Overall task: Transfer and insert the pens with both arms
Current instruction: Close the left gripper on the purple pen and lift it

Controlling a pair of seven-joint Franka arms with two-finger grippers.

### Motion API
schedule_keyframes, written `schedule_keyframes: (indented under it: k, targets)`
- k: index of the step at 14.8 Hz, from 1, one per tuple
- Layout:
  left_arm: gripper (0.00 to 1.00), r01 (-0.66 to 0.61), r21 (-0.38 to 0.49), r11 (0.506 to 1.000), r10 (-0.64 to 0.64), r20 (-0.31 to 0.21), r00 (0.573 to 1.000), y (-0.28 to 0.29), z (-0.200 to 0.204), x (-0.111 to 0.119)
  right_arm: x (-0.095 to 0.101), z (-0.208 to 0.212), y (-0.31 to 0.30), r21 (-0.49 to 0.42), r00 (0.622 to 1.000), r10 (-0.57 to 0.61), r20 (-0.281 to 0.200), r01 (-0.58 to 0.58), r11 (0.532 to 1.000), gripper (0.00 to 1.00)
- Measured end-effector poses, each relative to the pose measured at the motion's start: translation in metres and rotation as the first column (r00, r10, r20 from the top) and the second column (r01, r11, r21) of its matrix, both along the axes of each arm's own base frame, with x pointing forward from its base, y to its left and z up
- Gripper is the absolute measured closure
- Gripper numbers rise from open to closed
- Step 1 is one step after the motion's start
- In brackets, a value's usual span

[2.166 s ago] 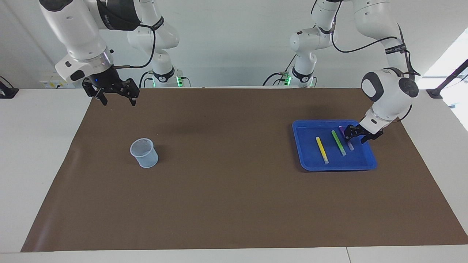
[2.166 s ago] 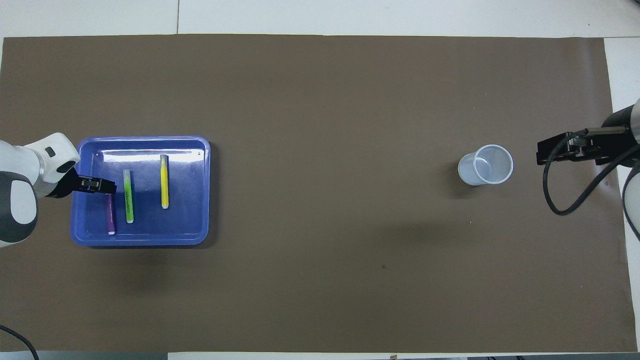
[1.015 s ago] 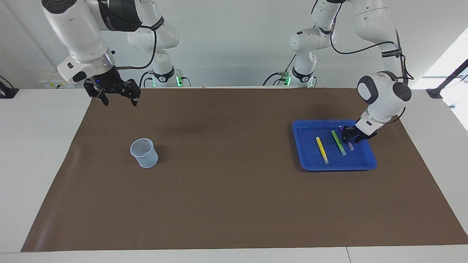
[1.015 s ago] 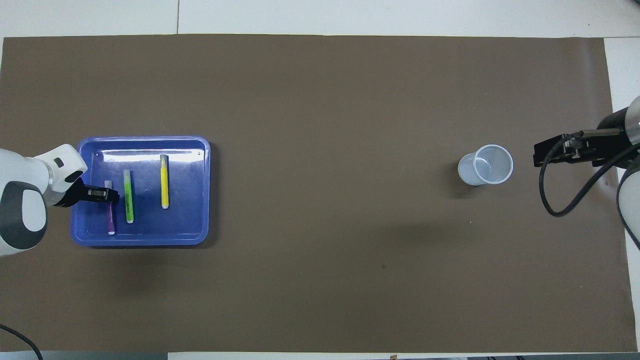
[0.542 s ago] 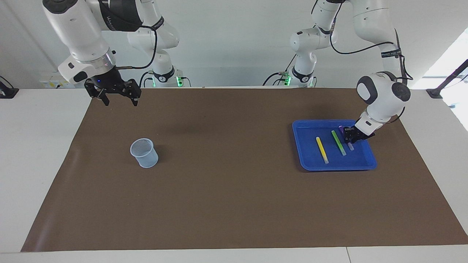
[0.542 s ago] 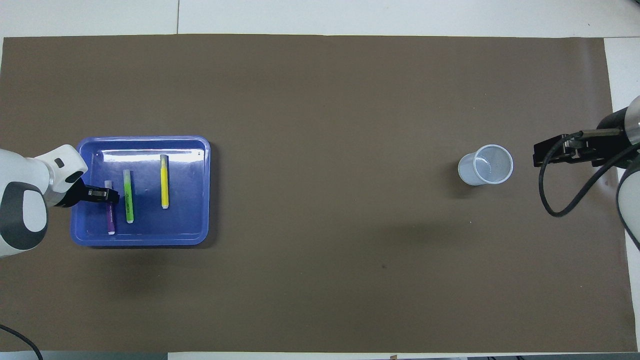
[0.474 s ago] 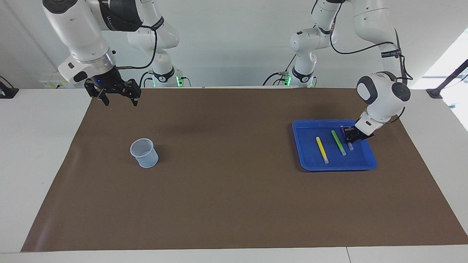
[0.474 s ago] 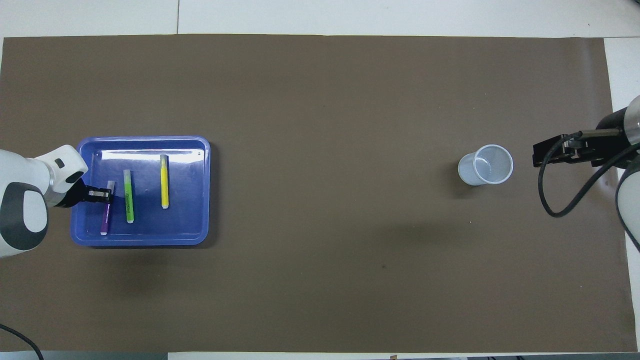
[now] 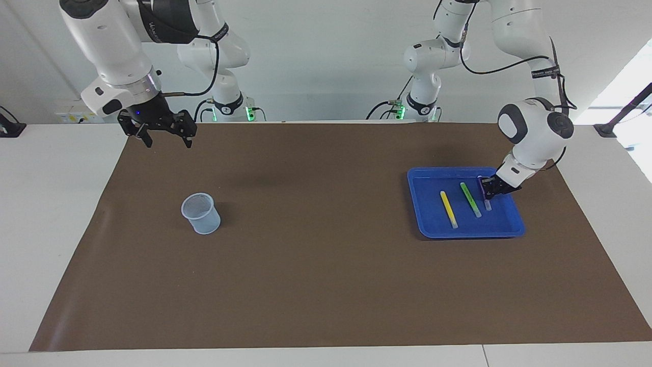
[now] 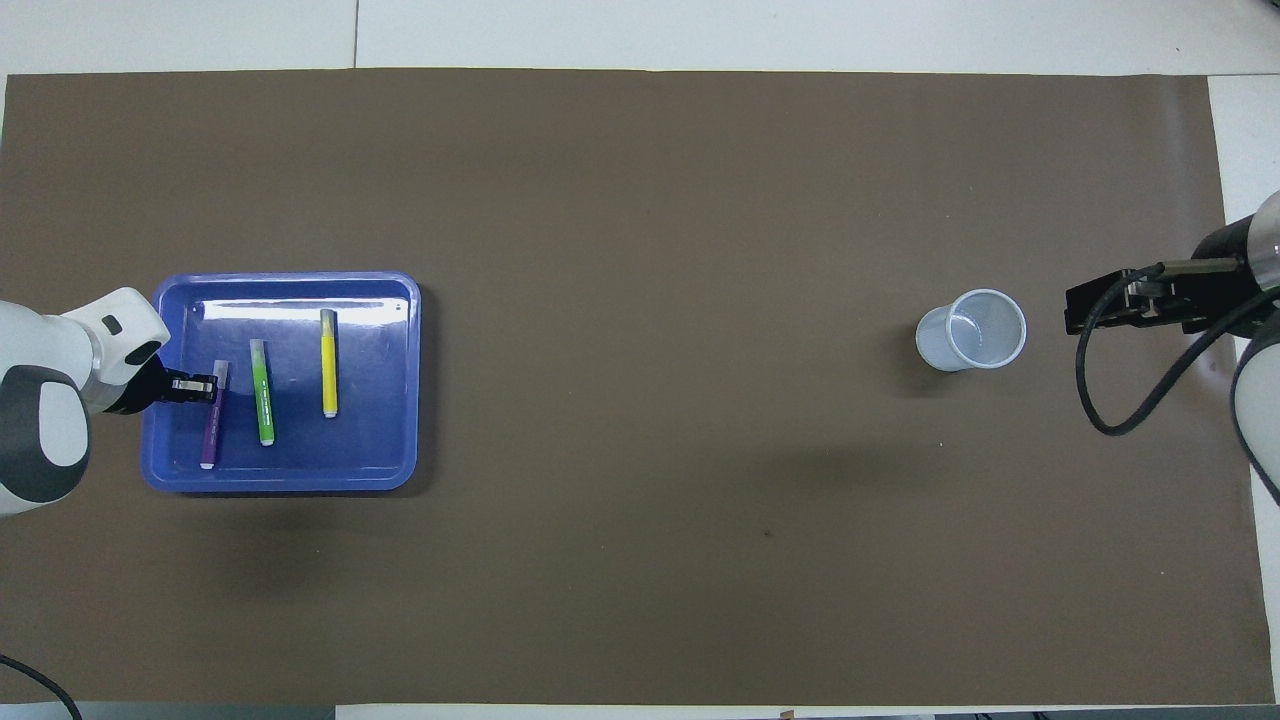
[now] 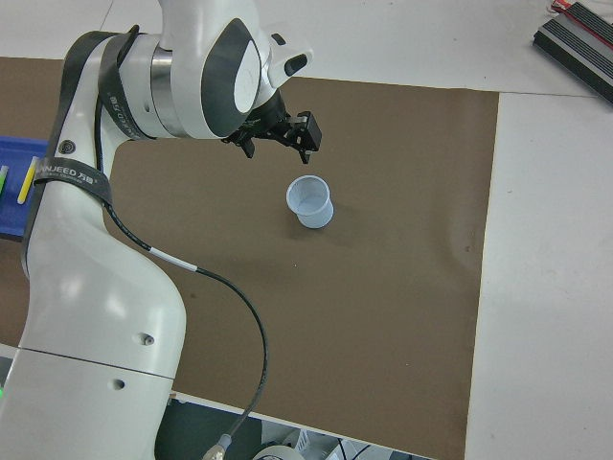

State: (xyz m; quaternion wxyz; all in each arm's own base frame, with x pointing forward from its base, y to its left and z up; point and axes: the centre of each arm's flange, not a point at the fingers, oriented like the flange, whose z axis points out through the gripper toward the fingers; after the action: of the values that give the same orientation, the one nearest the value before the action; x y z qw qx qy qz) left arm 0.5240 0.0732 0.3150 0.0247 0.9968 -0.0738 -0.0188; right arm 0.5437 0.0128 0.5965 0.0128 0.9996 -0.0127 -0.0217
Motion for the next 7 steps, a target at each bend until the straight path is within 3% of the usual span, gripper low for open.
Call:
schedule_keyframes:
  k: [7]
  targets:
    - [0.99, -0.002, 0.002, 1.0, 0.002, 0.01, 1.0, 0.0002, -0.0003, 0.0005, 0.0, 0.0, 0.0008, 0.0, 1.0, 0.001, 0.0, -0.001, 1.0, 0.0]
